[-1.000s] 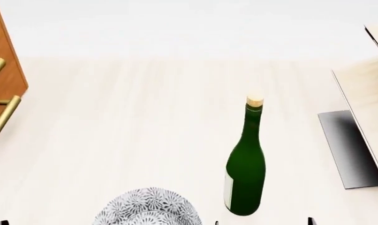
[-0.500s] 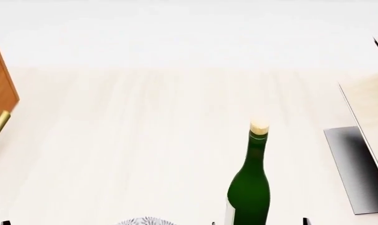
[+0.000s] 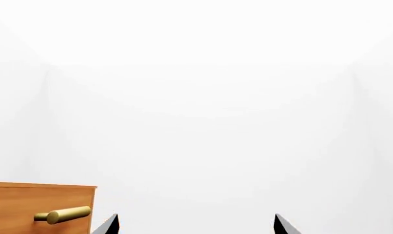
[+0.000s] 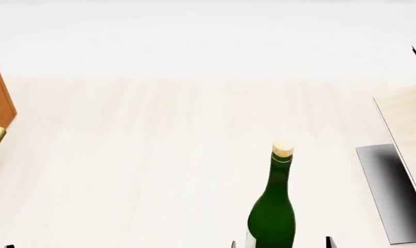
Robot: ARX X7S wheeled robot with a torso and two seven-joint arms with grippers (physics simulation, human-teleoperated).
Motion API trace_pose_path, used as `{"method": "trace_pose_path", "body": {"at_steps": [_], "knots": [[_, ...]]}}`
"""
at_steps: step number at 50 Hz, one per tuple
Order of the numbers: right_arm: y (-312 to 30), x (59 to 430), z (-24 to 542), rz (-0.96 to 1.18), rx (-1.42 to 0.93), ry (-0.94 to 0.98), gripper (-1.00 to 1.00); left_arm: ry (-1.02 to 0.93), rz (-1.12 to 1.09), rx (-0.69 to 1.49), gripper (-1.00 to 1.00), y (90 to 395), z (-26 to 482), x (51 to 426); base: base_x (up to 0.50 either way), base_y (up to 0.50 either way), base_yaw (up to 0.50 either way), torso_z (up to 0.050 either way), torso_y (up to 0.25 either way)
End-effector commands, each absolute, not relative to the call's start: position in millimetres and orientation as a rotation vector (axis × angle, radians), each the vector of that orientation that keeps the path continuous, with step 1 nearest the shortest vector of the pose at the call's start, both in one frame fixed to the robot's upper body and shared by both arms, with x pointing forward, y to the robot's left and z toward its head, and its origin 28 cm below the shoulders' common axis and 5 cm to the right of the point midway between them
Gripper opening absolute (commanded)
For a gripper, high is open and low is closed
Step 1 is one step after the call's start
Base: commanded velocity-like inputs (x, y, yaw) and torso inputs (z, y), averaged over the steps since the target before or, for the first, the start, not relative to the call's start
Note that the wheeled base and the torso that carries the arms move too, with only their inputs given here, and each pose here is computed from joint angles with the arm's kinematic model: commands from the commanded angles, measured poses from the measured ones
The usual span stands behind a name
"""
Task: Put the wine bottle on the wine rack.
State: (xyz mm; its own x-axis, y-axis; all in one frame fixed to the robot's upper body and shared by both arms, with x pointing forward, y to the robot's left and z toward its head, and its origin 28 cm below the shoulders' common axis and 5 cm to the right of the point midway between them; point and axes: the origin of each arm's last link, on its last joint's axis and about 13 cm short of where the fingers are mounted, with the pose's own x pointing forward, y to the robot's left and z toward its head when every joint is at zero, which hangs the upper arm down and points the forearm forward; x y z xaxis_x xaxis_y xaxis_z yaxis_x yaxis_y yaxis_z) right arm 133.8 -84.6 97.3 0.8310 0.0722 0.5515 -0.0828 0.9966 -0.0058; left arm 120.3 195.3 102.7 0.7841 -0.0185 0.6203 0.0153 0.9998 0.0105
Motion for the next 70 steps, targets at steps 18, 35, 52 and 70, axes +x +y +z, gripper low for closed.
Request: {"method": "trace_pose_path", "body": {"at_steps": [18,35,52,70], "knots": [[-84.2,133.2,96.2,0.100,0.032,-0.566,1.00,-0.669,-0.025,0.004,1.00,194.7,101.7,119.8,0.00,-0.07,0.00,0.000,0.000],[-84.6,134.7,96.3,0.100,0.026,-0.562,1.00,-0.668,-0.022,0.005,1.00,195.7,101.8,121.0,0.00,-0.09,0.00,0.000,0.001],[-85.0,135.6,96.8,0.104,0.024,-0.557,1.00,-0.666,-0.014,0.001,1.00,197.1,103.8,121.4,0.00,-0.09,0.00,0.000,0.000],[-84.5,134.7,95.2,0.111,0.026,-0.554,1.00,-0.665,-0.026,0.004,1.00,195.3,102.4,120.6,0.00,-0.09,0.00,0.000,0.000]]}}
